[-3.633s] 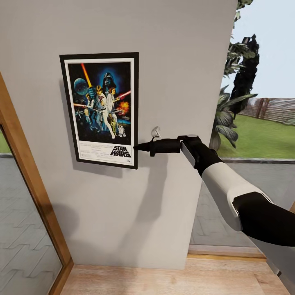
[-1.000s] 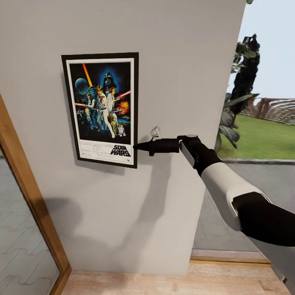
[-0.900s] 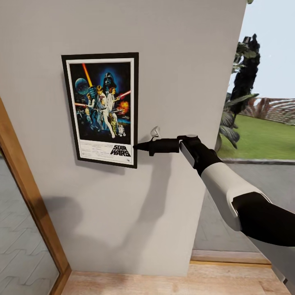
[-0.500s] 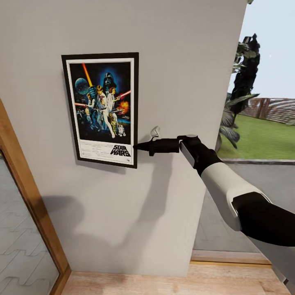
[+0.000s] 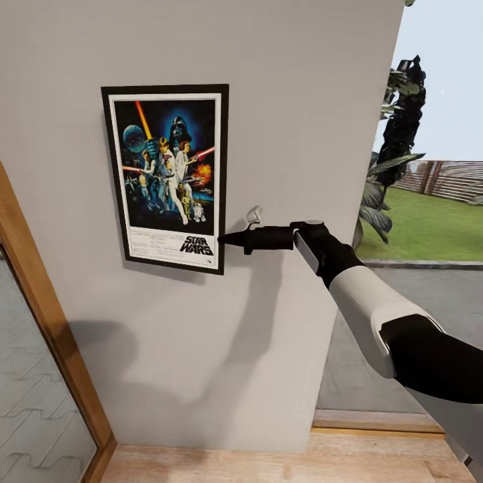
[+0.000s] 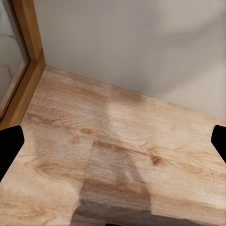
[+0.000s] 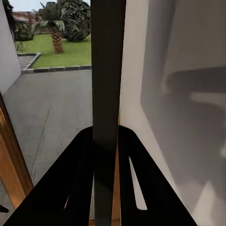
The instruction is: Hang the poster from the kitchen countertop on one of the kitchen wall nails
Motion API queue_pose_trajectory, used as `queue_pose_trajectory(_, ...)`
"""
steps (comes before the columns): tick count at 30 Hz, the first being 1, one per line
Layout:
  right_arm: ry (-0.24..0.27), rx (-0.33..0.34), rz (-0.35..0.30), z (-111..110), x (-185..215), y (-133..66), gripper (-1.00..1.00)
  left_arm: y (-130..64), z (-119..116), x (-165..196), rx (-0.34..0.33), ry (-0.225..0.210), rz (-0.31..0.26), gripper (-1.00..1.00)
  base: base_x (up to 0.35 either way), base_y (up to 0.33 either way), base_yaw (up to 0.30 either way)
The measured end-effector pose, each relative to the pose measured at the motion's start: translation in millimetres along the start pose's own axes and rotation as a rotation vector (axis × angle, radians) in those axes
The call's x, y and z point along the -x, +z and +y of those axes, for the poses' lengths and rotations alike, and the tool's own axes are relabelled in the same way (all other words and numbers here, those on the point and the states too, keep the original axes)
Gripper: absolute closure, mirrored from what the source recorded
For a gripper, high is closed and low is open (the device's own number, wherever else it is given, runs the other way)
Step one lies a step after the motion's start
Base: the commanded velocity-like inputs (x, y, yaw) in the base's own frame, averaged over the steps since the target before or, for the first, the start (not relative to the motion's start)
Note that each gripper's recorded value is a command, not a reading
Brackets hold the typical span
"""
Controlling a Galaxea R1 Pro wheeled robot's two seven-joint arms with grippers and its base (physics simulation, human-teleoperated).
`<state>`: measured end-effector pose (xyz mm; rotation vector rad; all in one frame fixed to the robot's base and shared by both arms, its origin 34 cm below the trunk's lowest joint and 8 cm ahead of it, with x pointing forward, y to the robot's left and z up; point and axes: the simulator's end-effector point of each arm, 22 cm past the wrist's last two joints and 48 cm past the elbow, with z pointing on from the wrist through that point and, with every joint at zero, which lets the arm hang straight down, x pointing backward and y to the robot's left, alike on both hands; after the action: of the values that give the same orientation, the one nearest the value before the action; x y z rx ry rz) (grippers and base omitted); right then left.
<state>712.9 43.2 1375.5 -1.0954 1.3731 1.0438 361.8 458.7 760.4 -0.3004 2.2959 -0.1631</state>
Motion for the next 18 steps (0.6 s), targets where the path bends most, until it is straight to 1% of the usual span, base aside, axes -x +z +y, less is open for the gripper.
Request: queue_pose_trajectory(18,-0.002,-0.002,0.004,-0.1,-1.0,0.9,1.00,-1.3,3.8,-0.3,0.005,0.003,0.003,-1.00,0.000,0.000,0.000)
